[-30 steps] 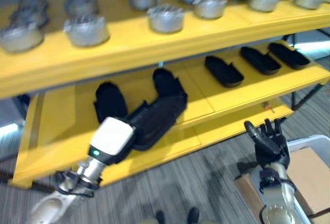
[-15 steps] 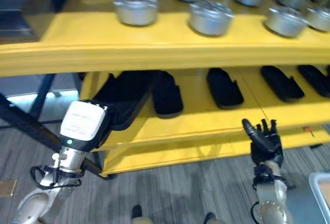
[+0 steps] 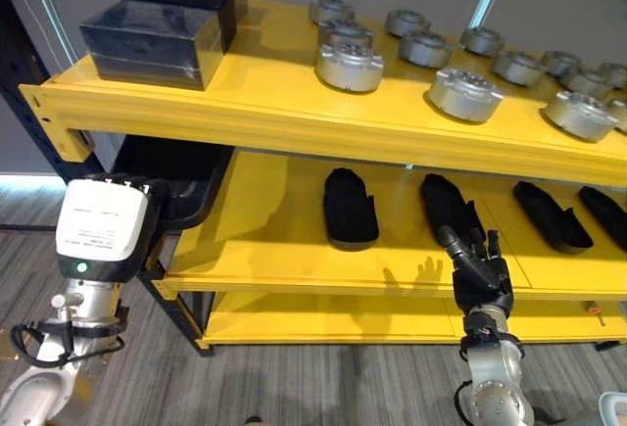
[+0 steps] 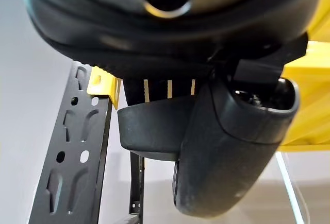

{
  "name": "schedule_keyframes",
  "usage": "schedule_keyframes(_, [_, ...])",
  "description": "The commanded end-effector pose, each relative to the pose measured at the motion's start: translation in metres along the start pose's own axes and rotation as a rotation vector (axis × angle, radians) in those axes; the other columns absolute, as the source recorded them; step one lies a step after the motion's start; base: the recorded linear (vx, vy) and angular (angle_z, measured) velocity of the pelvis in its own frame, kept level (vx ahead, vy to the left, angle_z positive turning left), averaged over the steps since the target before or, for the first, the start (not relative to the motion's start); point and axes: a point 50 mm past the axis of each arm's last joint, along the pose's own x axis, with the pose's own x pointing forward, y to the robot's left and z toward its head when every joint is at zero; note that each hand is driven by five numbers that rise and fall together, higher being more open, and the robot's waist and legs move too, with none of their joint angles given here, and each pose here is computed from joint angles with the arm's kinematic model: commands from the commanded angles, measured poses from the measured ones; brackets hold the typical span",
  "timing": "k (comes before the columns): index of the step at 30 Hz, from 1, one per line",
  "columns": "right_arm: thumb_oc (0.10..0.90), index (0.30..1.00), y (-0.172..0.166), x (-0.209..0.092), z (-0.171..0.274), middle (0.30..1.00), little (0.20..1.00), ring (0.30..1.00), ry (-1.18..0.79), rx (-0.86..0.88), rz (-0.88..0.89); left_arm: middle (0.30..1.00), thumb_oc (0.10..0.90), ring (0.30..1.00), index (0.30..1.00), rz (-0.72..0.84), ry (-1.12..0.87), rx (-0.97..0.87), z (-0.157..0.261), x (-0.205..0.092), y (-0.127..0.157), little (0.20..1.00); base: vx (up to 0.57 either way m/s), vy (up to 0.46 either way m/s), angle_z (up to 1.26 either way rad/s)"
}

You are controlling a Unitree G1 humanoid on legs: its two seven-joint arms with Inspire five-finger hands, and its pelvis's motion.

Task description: Move parts from the plastic box to the shelf.

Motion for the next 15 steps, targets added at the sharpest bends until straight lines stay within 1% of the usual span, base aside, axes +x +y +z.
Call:
schedule_keyframes(1, [0.900,1.000,0.029,0.010,0.027,1.000,1.000,1.000,-0.115,-0.051,0.201,0.300,0.400,0.300,0.300,0.297,-0.006,0.046,-0.004,0.024,0.039,0.300,0.03,0.219,0.04])
schedule_keyframes(7, [0.900,1.000,0.031,0.008,0.021,1.000,1.000,1.000,-0.077,-0.038,0.222,0.300,0.400,0.300,0.300,0.237,0.015,-0.032,0.004,0.017,0.028,0.300,0.00,0.140,0.02])
schedule_keyframes(9, [0.900,1.000,0.032,0.008,0.022,1.000,1.000,1.000,-0.077,-0.035,0.231,0.300,0.400,0.300,0.300,0.232,0.016,-0.048,0.005,0.017,0.027,0.300,-0.04,-0.001,-0.37])
schedule_keyframes(11, [0.900,1.000,0.039,0.006,0.027,1.000,1.000,1.000,-0.082,-0.045,0.289,0.300,0.400,0.300,0.300,0.204,-0.013,-0.103,0.016,0.018,0.022,0.300,-0.01,-0.058,-0.57])
schedule_keyframes(12, [0.900,1.000,0.039,0.007,0.028,1.000,1.000,1.000,-0.083,-0.045,0.289,0.300,0.400,0.300,0.300,0.205,-0.014,-0.104,0.016,0.018,0.022,0.300,0.02,-0.067,-0.29])
schedule_keyframes(15, [0.900,1.000,0.037,0.005,0.036,1.000,1.000,1.000,-0.103,-0.071,0.304,0.300,0.400,0.300,0.300,0.169,-0.028,-0.145,0.025,0.015,0.015,0.300,0.07,-0.091,0.20])
